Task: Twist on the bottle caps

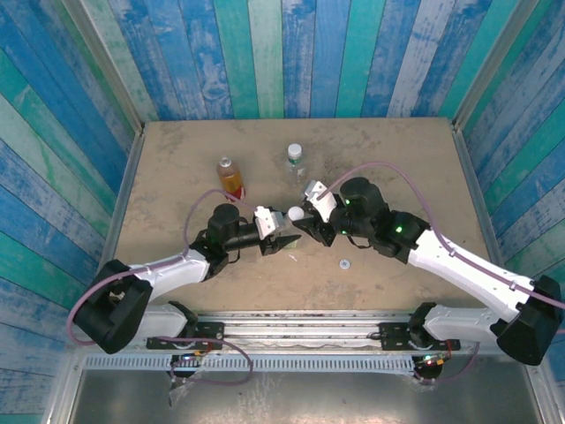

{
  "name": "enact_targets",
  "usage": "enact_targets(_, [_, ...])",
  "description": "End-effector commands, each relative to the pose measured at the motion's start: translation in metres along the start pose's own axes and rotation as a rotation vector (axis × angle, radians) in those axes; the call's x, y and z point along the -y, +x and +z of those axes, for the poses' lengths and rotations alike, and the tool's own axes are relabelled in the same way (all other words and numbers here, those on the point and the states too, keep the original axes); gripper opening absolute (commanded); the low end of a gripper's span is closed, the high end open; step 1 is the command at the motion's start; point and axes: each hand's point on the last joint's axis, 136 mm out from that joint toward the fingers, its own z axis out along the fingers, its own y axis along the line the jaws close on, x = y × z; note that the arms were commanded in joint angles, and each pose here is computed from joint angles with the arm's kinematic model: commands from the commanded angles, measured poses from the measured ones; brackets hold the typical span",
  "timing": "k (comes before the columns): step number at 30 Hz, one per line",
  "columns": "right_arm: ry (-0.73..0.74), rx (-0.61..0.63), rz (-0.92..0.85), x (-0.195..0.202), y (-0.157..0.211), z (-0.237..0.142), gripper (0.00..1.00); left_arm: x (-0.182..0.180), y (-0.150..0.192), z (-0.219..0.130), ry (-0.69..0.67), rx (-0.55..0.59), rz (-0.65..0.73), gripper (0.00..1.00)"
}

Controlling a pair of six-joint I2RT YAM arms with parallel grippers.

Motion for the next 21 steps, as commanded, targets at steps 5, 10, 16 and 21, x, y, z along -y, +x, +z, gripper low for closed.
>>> enact_targets(5, [-0.003, 0.053, -0.155, -0.005, -0.005, -0.02, 0.66, 0.006, -0.02, 0.001, 0.059, 0.063, 0.053, 0.57])
enact_targets(10, [-0.062, 0.099, -0.173, -0.014, -0.018, -0.014, 0.69, 0.017, -0.021, 0.001, 0.135, 0.073, 0.046, 0.57])
enact_targets(16, [-0.102, 0.063, -0.16, -0.015, -0.017, 0.004, 0.56, 0.023, -0.024, 0.0, 0.171, 0.087, 0.043, 0.58])
enact_targets(21, [-0.13, 0.059, -0.158, -0.019, -0.016, 0.006, 0.39, 0.024, -0.021, 0.002, 0.184, 0.075, 0.033, 0.58])
